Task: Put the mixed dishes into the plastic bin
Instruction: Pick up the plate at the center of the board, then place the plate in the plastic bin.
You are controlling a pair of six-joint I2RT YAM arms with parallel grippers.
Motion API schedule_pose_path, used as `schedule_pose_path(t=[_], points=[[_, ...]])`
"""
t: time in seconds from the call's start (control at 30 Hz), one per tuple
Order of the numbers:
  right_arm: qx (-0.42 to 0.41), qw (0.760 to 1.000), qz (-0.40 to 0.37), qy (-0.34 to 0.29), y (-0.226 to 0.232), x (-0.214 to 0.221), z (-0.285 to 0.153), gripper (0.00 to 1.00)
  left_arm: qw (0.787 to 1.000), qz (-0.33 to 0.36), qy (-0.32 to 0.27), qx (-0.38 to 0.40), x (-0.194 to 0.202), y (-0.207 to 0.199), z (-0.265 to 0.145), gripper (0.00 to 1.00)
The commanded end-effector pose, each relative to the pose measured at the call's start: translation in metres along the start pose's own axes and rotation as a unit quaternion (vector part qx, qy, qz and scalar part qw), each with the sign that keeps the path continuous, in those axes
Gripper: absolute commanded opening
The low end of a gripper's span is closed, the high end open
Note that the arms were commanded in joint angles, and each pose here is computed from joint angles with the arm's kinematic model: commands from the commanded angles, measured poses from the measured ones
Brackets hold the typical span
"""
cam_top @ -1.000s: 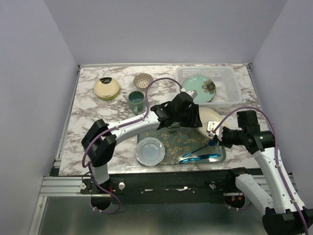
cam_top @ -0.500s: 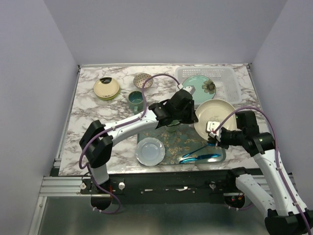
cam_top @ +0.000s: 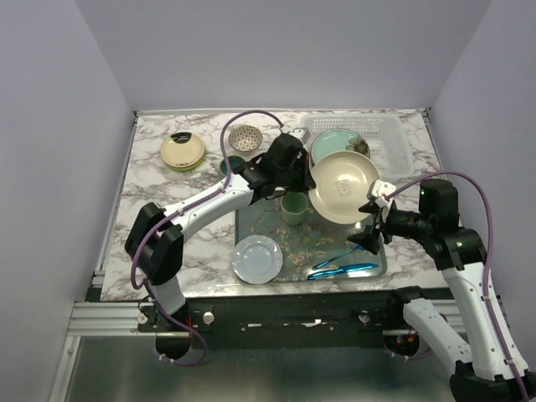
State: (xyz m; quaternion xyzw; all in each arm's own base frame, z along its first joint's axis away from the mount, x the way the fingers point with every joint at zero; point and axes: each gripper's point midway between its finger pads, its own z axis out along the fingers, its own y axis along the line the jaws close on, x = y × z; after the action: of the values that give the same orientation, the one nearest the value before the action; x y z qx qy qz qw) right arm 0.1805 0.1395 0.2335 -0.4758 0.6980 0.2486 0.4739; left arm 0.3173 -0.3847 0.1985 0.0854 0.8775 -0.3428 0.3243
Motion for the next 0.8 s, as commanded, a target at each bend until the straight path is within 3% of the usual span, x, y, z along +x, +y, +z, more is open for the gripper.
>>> schedule_pose_path(t=[0.0, 0.1, 0.23, 0.5, 0.77], points=[[0.054, 0.993, 0.087, -0.061, -0.032, -0.031, -0.012, 0.88, 0.999, 0.001, -0.045, 0.029, -0.054, -0.008, -0.006, 0.00], [0.095, 0.979, 0.161, -0.084, -0.059, -0.028, -0.024, 0.88, 0.998, -0.003, -0.057, 0.025, -0.077, -0.002, 0.002, 0.00], [0.137, 0.969, 0.190, -0.081, -0.074, -0.014, -0.030, 0.88, 0.998, -0.005, -0.065, 0.012, -0.099, 0.007, 0.027, 0.00], [0.172, 0.966, 0.177, -0.083, -0.077, -0.007, -0.037, 0.88, 0.996, 0.002, -0.090, -0.007, -0.155, 0.003, 0.063, 0.00], [0.215, 0.959, 0.167, -0.075, -0.084, 0.002, -0.046, 0.88, 0.994, -0.021, -0.101, -0.028, -0.162, 0.034, 0.106, 0.00]])
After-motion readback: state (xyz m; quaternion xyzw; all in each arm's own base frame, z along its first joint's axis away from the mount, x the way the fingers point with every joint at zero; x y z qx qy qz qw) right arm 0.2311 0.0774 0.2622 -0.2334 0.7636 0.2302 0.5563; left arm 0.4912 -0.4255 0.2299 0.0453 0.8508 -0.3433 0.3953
